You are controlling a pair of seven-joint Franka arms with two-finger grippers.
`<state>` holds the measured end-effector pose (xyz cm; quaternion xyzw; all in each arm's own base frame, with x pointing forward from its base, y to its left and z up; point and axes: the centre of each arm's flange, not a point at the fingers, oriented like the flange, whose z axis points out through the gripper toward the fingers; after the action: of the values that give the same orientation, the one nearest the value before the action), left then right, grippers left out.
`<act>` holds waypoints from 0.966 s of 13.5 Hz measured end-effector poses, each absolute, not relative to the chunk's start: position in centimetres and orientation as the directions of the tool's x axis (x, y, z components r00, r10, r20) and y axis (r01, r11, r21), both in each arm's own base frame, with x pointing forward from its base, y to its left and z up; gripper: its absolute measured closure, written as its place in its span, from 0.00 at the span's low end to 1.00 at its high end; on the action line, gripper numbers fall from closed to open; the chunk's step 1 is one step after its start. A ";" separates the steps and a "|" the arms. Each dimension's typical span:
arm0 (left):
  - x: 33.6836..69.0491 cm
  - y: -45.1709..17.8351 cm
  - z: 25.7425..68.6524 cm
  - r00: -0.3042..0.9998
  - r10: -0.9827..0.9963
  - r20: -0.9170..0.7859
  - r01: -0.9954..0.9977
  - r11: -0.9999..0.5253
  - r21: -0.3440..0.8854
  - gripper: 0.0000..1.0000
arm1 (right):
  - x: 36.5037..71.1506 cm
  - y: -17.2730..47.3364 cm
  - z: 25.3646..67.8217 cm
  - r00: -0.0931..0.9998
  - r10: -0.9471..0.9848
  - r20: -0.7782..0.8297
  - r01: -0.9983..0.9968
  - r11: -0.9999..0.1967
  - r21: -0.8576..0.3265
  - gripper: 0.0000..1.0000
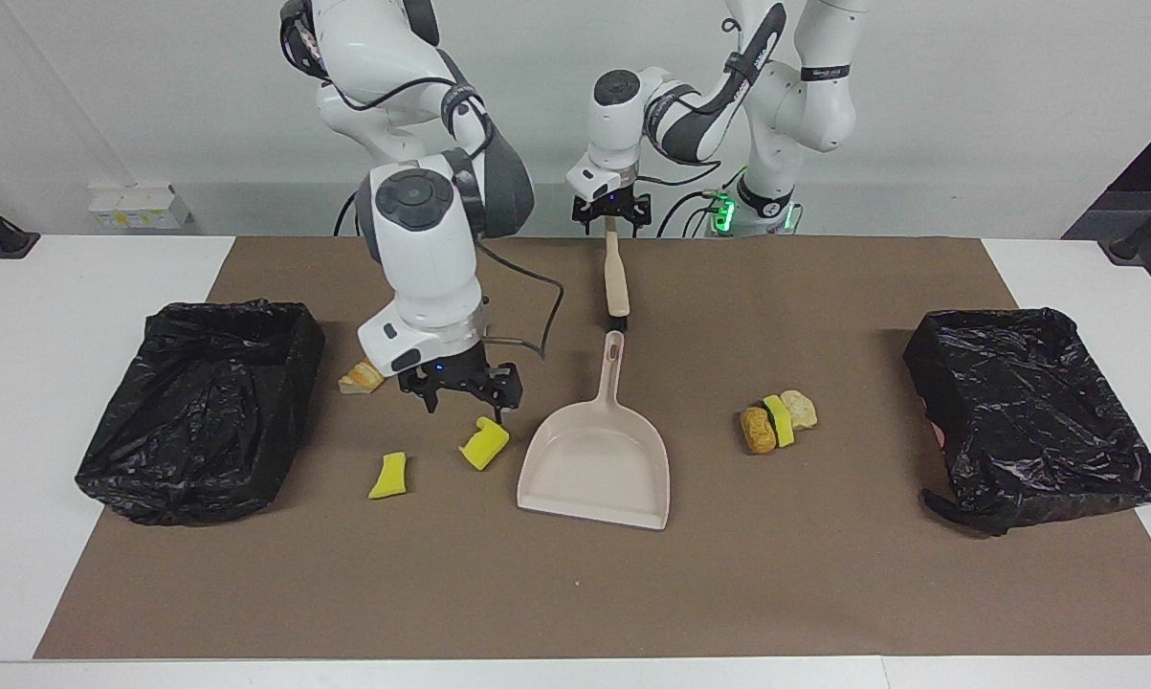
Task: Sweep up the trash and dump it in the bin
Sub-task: 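Grasp the dustpan handle with the right gripper while the left gripper grasps the brush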
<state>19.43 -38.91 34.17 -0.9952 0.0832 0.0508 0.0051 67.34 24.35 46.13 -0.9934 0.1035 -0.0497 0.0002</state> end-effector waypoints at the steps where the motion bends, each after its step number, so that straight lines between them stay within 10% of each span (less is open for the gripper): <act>1: 19.5 -39.0 34.2 0.982 -0.162 -0.101 -0.162 -0.987 0.005 0.08 | 67.0 26.5 45.5 0.972 -0.212 0.097 -0.212 -0.977 -0.011 0.00; 6: 19.5 -39.0 34.2 0.982 -0.158 -0.100 -0.158 -0.987 0.012 0.72 | 64.5 35.5 42.4 0.974 -0.213 0.084 -0.212 -0.977 -0.016 0.00; 13: 23.7 -36.4 34.3 0.989 -0.077 -0.125 -0.078 -0.997 -0.001 0.74 | 62.9 40.4 39.2 0.984 -0.161 0.071 -0.159 -0.987 -0.026 0.00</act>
<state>23.66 -36.36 34.30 -0.9973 0.0388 0.0624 0.0031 62.93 40.35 39.21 -0.9960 0.0804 -0.0366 0.0100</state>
